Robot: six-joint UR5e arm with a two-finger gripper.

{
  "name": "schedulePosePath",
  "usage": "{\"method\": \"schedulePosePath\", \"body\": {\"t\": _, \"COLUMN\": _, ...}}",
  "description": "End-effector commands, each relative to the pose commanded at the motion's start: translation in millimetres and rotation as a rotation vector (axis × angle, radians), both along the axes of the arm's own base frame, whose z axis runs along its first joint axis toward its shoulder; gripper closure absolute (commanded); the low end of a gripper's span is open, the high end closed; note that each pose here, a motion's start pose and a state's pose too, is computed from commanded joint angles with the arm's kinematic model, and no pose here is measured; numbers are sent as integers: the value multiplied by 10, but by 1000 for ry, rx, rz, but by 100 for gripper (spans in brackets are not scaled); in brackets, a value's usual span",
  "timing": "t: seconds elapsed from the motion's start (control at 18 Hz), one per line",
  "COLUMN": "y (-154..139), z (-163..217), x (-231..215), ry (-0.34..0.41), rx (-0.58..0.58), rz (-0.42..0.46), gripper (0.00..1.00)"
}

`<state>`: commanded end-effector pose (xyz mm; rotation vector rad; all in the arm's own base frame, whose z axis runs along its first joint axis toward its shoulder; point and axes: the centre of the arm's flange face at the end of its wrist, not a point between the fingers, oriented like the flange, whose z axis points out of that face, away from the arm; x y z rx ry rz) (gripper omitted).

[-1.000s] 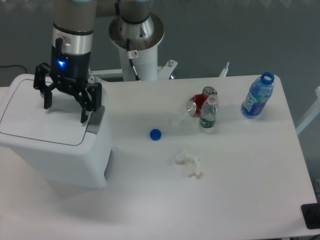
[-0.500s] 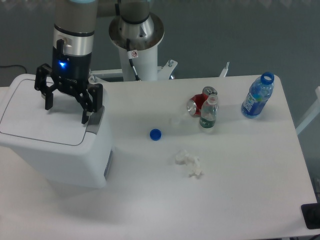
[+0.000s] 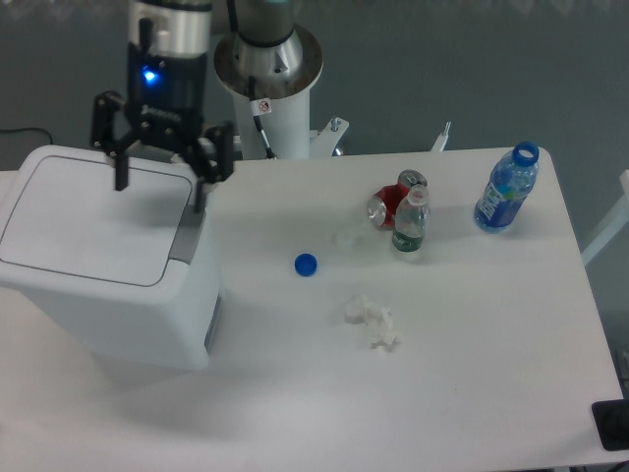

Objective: Close the trash can

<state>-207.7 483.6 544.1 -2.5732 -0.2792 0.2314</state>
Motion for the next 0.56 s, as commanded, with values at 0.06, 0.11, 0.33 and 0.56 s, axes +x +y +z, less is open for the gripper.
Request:
{"method": "schedulePosePath", "body": {"t": 0.06, "y": -19, "z": -7, "x": -54, "ry": 7, "rx": -5, "rz": 11, "gripper": 0}}
{"method": "schedulePosePath", "body": {"t": 0.11, "y": -27, "z": -55, "x": -151, "ry": 12, "rx": -19, "rz": 7, "gripper": 0}}
{"method": "schedulePosePath", "body": {"t": 0.33, "y": -146, "z": -178, "x": -469, "ry": 86, "rx": -97, "rz": -58, "gripper": 0}}
{"method": "schedulePosePath", "body": {"t": 0.56, "y": -127, "z": -396, "x": -662, "ry": 131, "rx": -193, "rz": -73, "gripper": 0}}
